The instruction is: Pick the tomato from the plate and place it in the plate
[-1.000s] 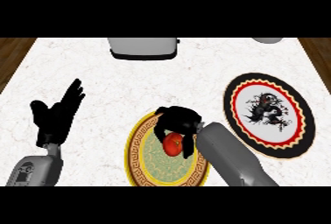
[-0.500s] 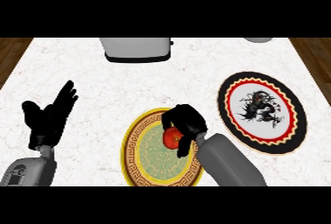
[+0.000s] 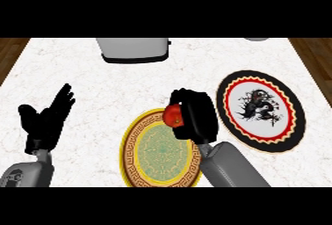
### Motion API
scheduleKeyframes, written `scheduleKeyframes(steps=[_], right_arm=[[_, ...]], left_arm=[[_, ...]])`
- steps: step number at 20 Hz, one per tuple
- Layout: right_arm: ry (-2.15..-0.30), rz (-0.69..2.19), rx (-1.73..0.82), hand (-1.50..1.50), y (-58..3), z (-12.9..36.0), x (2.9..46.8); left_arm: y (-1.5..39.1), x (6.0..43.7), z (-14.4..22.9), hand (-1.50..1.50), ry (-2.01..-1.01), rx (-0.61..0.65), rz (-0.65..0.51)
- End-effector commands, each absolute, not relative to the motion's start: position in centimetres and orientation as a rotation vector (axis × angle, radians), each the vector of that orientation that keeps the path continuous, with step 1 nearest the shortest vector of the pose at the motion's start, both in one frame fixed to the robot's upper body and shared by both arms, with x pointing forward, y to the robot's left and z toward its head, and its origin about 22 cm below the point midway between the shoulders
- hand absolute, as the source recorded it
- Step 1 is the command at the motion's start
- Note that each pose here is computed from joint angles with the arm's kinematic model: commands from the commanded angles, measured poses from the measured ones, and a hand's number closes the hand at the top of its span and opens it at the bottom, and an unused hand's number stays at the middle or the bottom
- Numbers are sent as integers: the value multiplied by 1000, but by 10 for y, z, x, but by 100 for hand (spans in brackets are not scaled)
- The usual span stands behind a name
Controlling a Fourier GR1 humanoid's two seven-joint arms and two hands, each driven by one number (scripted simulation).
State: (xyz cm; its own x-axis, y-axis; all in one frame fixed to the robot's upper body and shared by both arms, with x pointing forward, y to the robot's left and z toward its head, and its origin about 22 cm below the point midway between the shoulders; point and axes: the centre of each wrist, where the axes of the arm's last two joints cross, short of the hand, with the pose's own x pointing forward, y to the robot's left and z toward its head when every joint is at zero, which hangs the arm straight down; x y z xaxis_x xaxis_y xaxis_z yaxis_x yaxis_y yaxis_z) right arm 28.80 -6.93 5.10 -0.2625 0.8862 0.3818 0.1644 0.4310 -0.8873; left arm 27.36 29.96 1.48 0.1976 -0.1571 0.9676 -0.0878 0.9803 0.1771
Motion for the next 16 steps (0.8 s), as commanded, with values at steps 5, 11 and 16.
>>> scheduleKeyframes(steps=[5,11,16], right_arm=[[-1653,540,-1098,150,-121,94,258],[-1619,410,-1118,150,-195,106,276],[-1538,401,-1140,150,-230,87,278]], left_arm=[[287,287,25,0,-1398,186,-71],[282,279,17,0,-1410,160,-70],[289,280,5,0,-1398,188,-96]])
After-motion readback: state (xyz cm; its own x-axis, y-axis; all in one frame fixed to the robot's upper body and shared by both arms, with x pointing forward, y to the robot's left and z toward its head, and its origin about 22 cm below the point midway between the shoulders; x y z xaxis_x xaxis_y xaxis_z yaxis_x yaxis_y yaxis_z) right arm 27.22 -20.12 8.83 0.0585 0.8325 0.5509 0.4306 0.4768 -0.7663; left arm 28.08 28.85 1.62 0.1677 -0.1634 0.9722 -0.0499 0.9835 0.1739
